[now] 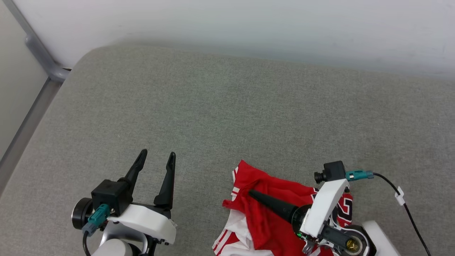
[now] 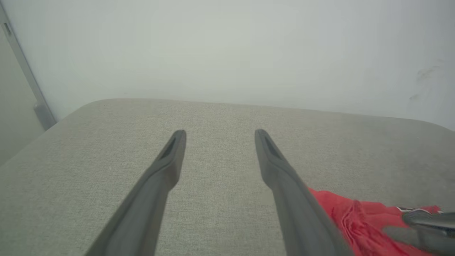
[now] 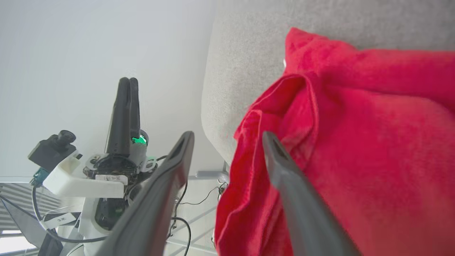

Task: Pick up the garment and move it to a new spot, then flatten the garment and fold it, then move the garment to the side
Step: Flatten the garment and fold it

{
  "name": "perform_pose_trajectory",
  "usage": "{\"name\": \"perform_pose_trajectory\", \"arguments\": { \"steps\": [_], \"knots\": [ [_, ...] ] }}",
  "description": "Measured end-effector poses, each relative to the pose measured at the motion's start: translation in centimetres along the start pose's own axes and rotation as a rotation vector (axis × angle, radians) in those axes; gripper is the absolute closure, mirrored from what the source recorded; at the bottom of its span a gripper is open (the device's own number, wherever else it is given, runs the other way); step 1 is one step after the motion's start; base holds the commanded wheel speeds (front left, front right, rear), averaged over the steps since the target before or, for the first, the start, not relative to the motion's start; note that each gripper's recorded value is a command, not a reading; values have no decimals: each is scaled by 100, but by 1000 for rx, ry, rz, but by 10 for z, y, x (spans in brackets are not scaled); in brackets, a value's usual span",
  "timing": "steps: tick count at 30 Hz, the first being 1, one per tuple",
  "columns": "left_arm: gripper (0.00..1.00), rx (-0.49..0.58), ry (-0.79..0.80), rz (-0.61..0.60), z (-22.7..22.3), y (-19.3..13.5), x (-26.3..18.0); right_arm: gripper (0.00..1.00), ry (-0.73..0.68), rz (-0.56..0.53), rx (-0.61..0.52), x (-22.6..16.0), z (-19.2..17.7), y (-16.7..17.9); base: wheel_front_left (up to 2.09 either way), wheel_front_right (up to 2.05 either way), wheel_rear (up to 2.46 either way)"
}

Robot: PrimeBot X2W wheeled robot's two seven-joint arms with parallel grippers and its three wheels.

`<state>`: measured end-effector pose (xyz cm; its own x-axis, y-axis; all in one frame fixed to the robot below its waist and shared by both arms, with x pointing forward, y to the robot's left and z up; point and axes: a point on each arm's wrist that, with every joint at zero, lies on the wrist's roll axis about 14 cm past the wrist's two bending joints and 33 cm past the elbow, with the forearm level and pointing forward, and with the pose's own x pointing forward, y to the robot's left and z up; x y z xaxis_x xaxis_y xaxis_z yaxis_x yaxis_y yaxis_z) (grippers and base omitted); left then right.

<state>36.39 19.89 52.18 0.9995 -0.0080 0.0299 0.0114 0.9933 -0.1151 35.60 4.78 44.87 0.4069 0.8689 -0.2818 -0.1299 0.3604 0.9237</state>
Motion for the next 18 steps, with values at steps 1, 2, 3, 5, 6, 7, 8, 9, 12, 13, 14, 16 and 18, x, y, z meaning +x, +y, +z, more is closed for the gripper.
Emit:
{"name": "perform_pose_trajectory", "arguments": {
  "steps": [1,2,3,5,6,7,8,9,12,13,14,16,18],
  "knots": [
    [0,0,-4,-4,1,-1,0,0,-17,8,-26,-1,3,6,0,0,0],
    [0,0,-8,-8,2,-2,0,0,-35,19,-51,-2,7,12,0,0,0],
    [0,-1,-14,-14,4,-4,0,0,-54,19,-88,-5,10,16,0,0,0],
    [0,-3,-24,-25,6,-8,1,0,-117,-3,-192,-13,22,20,0,0,0],
    [0,-4,-27,-28,7,-10,0,0,-161,-30,-246,-19,32,18,0,0,0],
    [0,-4,-28,-33,8,-11,0,0,-217,-61,-303,-27,42,16,0,0,0],
    [0,-6,-30,-38,8,-13,0,0,-271,-96,-359,-36,53,12,0,0,0],
    [0,-6,-33,-43,9,-15,0,0,-319,-132,-412,-44,63,8,0,0,0],
    [0,-6,-42,-59,11,-20,2,0,-455,-262,-550,-77,89,-7,0,0,0],
    [0,-5,-44,-62,11,-22,2,0,-507,-301,-577,-90,98,-11,0,0,0],
    [0,-1,-44,-65,11,-22,2,0,-548,-347,-611,-103,106,-16,0,0,0],
    [0,2,-46,-70,12,-25,3,0,-629,-430,-663,-130,118,-23,0,0,0],
    [0,4,-52,-75,13,-26,5,0,-707,-508,-709,-157,128,-26,0,0,0]
  ]
}}
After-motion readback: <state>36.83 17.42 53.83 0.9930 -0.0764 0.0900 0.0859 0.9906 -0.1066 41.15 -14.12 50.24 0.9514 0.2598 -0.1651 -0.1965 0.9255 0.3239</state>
